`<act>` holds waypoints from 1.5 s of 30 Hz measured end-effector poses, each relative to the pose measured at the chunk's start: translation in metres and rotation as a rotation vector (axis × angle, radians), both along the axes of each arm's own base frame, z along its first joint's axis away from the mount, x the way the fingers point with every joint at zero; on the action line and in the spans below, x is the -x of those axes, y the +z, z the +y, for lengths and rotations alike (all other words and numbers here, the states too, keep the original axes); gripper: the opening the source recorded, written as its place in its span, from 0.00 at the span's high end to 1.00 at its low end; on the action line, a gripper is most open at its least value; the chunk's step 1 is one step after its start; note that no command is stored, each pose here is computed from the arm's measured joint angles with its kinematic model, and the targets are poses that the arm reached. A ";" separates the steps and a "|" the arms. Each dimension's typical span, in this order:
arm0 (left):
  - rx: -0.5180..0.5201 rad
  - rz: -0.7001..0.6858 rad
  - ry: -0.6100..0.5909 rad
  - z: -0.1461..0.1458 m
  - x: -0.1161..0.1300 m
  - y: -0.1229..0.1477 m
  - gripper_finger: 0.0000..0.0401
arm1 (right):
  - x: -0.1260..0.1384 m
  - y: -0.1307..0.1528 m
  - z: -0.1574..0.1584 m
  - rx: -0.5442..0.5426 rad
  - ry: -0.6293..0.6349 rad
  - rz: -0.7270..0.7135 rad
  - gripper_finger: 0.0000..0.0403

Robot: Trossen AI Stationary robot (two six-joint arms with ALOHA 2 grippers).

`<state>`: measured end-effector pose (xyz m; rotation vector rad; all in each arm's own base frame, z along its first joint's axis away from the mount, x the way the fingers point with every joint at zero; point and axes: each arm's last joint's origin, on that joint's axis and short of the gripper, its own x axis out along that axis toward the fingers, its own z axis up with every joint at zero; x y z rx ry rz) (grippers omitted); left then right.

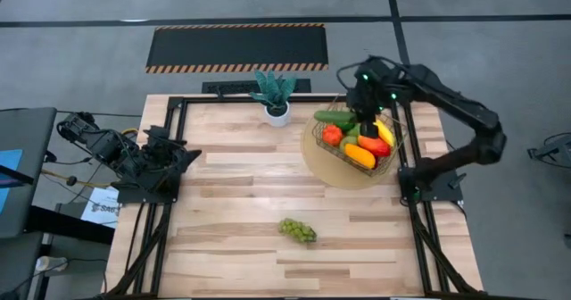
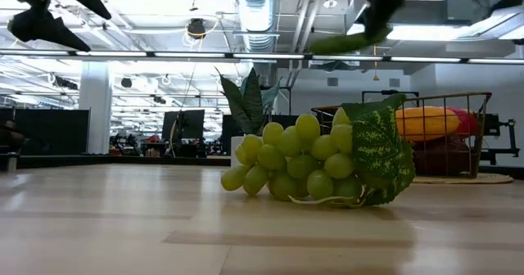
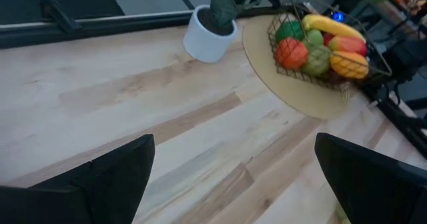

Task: Build produce basket
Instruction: Put the green cucumber into the wire basket, then put the green grapes into the wire basket

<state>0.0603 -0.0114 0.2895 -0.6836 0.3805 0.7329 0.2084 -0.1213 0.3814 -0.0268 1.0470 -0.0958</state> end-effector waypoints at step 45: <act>-0.016 -0.037 0.079 0.003 0.003 -0.001 0.01 | 0.006 -0.105 -0.042 0.156 0.116 0.128 0.34</act>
